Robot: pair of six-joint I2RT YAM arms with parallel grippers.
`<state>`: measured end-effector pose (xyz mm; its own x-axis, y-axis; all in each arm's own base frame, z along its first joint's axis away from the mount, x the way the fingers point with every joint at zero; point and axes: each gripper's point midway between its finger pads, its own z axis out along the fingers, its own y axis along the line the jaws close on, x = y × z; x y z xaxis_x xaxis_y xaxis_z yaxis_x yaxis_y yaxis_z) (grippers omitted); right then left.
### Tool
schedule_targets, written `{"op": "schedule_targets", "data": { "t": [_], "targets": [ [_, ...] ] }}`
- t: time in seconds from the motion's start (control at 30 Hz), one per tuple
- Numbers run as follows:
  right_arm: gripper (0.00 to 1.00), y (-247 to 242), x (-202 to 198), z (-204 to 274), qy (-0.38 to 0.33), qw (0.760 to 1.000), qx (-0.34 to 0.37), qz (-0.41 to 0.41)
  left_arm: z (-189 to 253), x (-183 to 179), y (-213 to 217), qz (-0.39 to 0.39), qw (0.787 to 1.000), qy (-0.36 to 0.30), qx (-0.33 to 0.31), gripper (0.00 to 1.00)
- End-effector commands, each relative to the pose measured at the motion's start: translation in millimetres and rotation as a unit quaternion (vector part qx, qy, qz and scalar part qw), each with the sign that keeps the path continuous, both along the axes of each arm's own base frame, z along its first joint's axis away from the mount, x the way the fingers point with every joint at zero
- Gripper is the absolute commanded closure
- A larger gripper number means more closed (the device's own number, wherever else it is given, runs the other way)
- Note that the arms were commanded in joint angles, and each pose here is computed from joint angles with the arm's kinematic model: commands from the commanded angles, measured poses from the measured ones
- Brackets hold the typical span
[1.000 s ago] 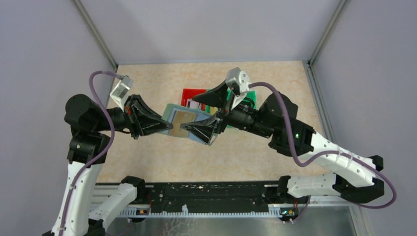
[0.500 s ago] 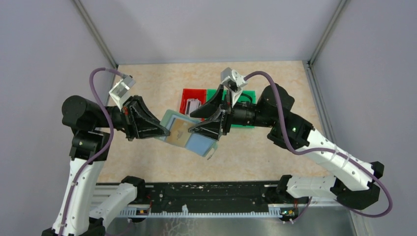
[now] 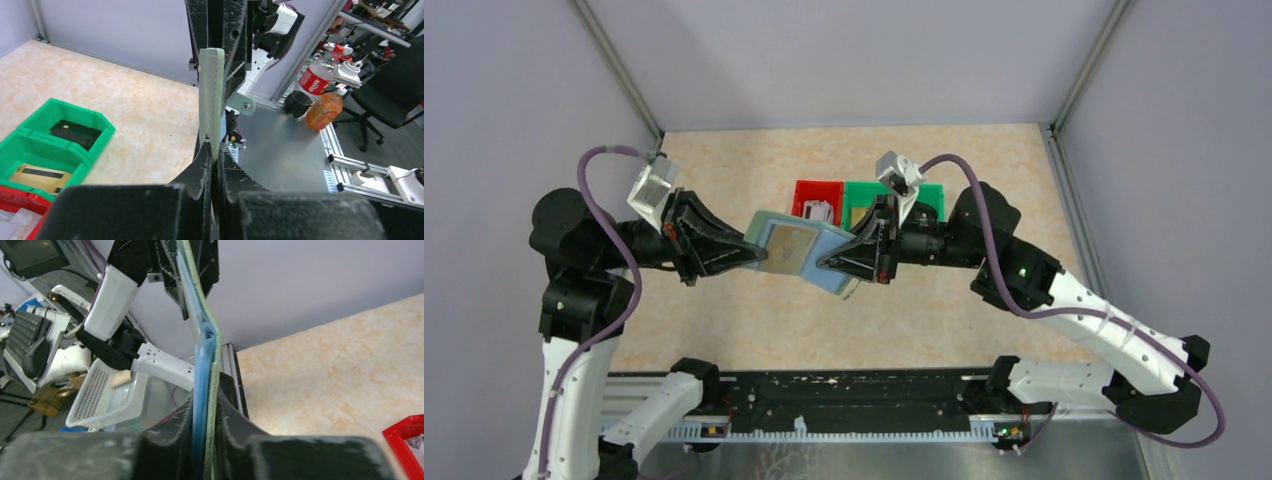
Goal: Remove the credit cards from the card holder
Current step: Remove the credit card from the card holder.
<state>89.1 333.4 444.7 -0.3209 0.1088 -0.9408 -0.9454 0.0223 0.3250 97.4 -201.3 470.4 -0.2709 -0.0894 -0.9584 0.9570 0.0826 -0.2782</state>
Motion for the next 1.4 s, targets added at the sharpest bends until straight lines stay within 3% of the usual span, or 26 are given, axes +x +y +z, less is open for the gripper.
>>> {"op": "schedule_targets", "data": {
  "t": [0.0,0.1,0.17,0.3,0.77,0.97,1.07,1.17,1.37],
  "targets": [
    [0.94,1.8,7.4,24.2,-0.003,0.999,0.045,-0.015,0.9,3.6,2.8,0.027,0.999,-0.047,0.001,1.0],
    [1.0,6.8,7.8,32.5,-0.002,0.998,0.066,-0.008,-2.9,1.4,3.1,0.024,0.998,-0.052,0.003,0.95],
    [1.0,8.6,7.6,33.6,-0.003,0.998,0.069,-0.005,-4.9,-0.4,3.6,0.023,0.998,-0.057,0.005,0.8],
    [1.0,9.2,8.3,31.8,-0.007,0.998,0.068,-0.005,-6.1,-4.0,4.2,0.017,0.997,-0.068,0.007,0.66],
    [1.0,5.0,14.6,19.7,-0.021,0.999,0.028,-0.028,-1.1,-22.5,2.7,-0.04,0.997,-0.06,0.001,0.6],
    [1.0,3.9,8.5,25.1,-0.02,0.999,0.035,-0.013,1.2,-3.5,4.1,0.021,0.996,-0.083,-0.005,0.66],
    [1.0,6.0,12.1,29.4,-0.006,0.999,0.037,-0.02,1.2,5.5,6.9,0.057,0.993,-0.108,-0.007,0.61],
    [1.0,13.9,26.5,23.6,0.024,0.998,0.009,-0.053,-7.5,0.7,6.4,0.042,0.992,-0.115,-0.002,0.49],
    [1.0,28.2,52.7,6.8,0.034,0.979,-0.065,-0.189,-25.4,5.9,9.7,0.063,0.984,-0.169,0.008,0.47]
  ]
}}
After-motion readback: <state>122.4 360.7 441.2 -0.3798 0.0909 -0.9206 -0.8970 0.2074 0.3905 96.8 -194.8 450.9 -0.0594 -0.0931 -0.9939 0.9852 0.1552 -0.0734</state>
